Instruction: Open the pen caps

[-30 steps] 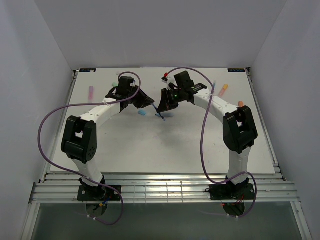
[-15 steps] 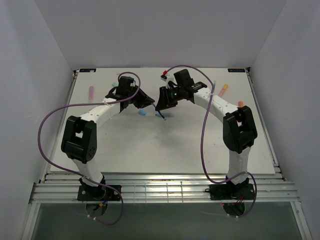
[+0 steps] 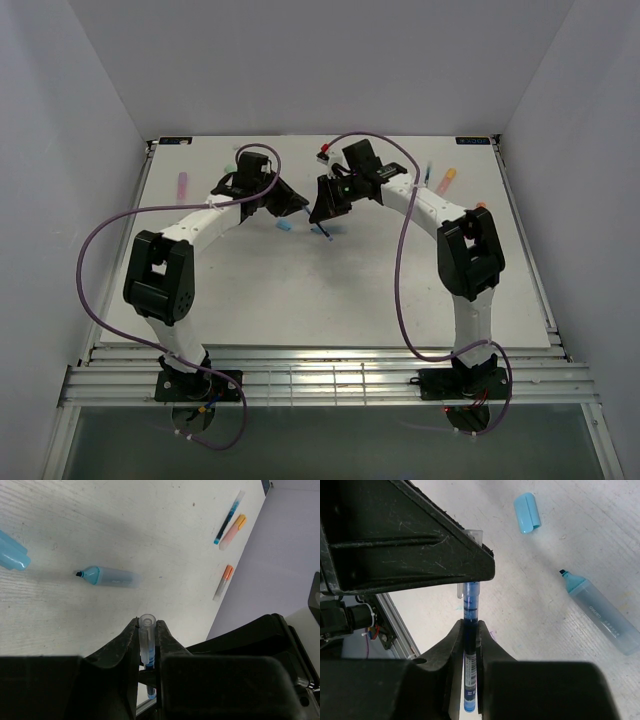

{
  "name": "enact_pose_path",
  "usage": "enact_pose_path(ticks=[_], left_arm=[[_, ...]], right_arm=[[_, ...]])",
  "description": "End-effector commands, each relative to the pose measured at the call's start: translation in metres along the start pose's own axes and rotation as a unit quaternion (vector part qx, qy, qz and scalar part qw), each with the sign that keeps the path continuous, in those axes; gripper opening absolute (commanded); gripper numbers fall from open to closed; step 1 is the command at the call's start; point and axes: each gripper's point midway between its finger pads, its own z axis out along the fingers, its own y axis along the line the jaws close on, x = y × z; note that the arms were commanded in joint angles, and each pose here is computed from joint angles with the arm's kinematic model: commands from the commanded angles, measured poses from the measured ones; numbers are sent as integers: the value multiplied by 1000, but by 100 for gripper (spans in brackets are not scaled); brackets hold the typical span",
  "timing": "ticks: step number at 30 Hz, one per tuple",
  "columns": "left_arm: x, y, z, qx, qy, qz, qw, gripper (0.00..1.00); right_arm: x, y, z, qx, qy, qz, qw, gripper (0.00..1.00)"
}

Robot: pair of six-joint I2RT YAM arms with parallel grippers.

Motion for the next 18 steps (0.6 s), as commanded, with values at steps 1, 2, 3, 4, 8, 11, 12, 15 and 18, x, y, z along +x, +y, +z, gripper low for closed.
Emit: enact_pose_path(ticks=[1,2,3,4,8,11,12,15,18], left_arm=[[-25,-23,-12,17,-29,12,999,0],[-31,-22,-9,14,-33,12,999,0],[-45,-18,-11,8,-47,8,999,0],[-56,-21,-13,14,-58,5,998,0],[-106,-26,-32,47,-114,-4,992,0],[-129,-22,-43,54,-134,-10,989,0],[-133,-21,-47,55,-139,-9,989,0],[-122,-12,-53,50,-132,-11,990,0],[-96,13,-49,21,-107,-39,993,0]], right_arm=[[13,3,-3,18,24,-22,999,8],[21,4,-4,17,30,-22,999,8],[40,1,-4,19,47,-11,999,8],[43,13,-11,12,40,-19,999,8],[87,30,-20,-4,60,-14,998,8],[112,36,-31,-8,58,-11,998,8],[115,35,-33,-3,55,-13,998,8],[109,28,-37,15,47,-55,997,8],[86,7,-40,72,47,-130,988,8]])
